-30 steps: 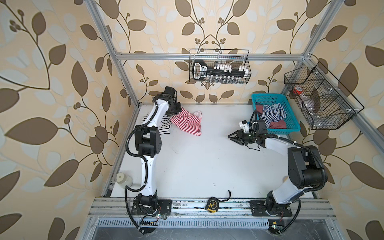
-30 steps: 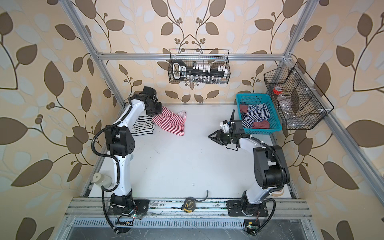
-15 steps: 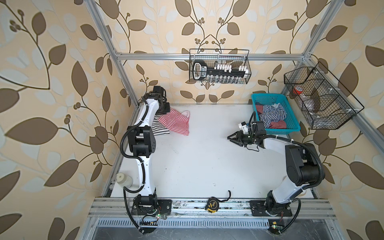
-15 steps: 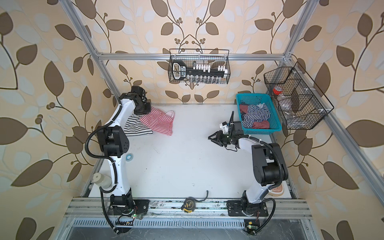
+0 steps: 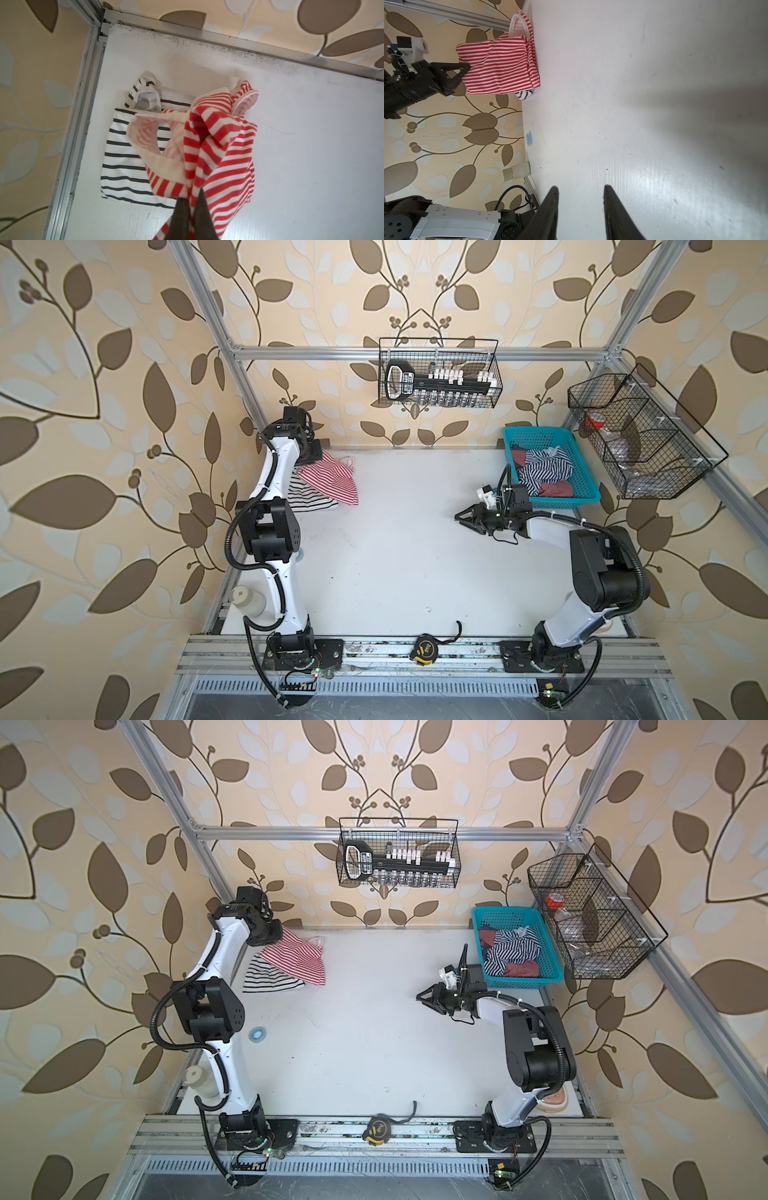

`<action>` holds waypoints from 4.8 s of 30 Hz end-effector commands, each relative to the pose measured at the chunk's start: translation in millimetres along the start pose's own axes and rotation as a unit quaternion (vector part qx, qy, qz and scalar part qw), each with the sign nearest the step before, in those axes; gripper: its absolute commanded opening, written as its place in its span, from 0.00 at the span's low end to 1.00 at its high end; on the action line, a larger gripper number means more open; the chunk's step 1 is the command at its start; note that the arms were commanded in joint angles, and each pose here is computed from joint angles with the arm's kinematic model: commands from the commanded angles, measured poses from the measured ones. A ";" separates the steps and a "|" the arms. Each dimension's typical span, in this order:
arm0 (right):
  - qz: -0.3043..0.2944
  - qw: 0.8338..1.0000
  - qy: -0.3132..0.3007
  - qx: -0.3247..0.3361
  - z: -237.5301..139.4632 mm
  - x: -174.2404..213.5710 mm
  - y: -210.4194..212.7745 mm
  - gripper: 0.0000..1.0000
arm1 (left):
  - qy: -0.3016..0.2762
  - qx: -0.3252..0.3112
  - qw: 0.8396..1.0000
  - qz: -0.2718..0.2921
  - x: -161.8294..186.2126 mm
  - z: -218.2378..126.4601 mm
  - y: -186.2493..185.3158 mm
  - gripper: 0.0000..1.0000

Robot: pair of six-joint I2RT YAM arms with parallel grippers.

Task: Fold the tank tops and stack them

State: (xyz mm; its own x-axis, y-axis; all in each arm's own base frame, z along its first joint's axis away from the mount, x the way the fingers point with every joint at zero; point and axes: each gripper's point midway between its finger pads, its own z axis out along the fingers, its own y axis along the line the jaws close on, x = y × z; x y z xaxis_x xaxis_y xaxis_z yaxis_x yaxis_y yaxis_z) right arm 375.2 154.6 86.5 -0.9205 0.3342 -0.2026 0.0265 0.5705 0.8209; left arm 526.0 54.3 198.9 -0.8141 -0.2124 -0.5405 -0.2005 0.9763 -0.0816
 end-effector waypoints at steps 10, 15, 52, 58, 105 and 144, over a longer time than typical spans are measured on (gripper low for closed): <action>0.014 1.000 0.011 0.000 4.7 6.7 -8.3 0.37 | -0.021 0.002 0.999 -0.026 1.4 -10.7 57.5 0.00; 0.013 1.000 0.014 0.000 6.4 8.4 -7.3 0.37 | 0.000 0.005 1.000 -0.027 14.0 17.9 73.4 0.00; -0.130 0.986 -0.106 0.007 -105.4 -28.8 68.4 0.63 | -0.335 0.060 0.936 -0.091 -31.1 -197.8 39.1 0.99; -0.130 0.985 -0.116 0.002 -114.0 -27.4 72.2 0.63 | -0.196 0.034 0.976 -0.088 4.9 -156.1 42.8 0.99; -0.079 0.968 0.090 -0.220 195.9 -30.8 164.8 0.56 | 0.103 0.129 0.969 -0.182 91.7 123.0 43.3 0.50; -0.097 0.991 0.082 -0.036 178.9 -26.4 69.8 0.59 | 0.018 0.206 0.969 -0.131 51.2 0.5 -103.5 0.00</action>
State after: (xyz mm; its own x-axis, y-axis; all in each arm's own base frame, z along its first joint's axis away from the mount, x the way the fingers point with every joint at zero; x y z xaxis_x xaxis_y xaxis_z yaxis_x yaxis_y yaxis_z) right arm 475.7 325.8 66.3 -0.9514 0.0863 -0.2957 -0.2032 0.5456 0.8130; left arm 500.1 -50.1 115.1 -0.8190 -0.4844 -0.3075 -0.2776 0.8036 -0.5265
